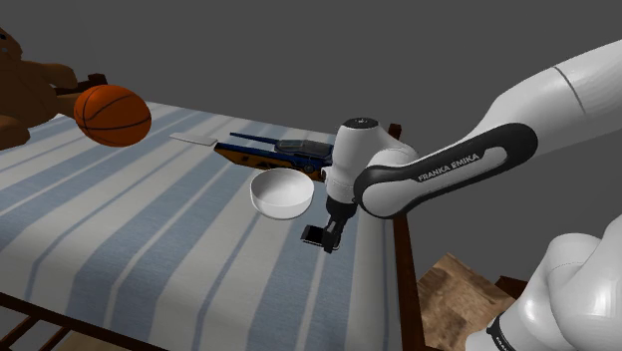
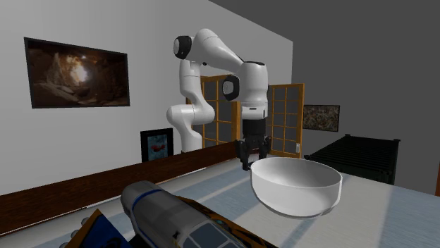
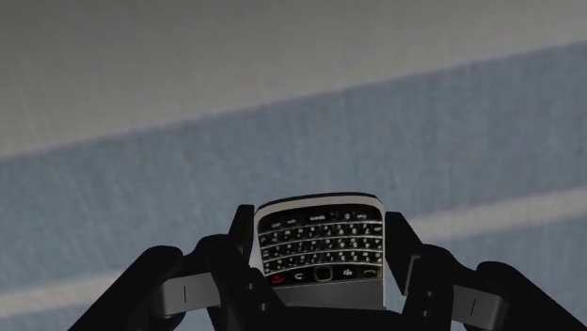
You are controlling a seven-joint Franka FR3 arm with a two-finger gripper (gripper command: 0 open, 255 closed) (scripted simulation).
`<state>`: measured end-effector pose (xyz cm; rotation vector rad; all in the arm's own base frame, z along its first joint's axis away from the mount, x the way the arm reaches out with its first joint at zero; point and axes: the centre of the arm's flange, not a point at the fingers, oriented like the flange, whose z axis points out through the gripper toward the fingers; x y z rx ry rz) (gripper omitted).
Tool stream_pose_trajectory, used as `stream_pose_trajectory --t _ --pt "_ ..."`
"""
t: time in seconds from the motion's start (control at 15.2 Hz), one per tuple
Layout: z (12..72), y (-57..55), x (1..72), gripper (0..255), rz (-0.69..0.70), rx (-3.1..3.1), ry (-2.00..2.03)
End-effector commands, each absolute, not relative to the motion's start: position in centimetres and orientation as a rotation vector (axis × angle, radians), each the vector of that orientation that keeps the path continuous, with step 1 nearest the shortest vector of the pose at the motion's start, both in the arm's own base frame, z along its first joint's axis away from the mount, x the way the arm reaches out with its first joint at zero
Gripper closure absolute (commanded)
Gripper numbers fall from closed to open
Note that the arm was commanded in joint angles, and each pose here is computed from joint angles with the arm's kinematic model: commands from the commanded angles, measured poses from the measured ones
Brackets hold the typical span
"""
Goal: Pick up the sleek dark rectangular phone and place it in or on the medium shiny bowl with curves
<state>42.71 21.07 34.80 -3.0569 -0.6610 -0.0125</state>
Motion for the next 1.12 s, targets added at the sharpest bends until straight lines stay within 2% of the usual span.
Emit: stream_pose_trajectory --t 0.0,1.06 --pt "35.8 21.0 42.8 255 -0.012 -3.057 -0.661" --pt "44.3 21.0 42.8 255 -0.012 -3.057 -0.661"
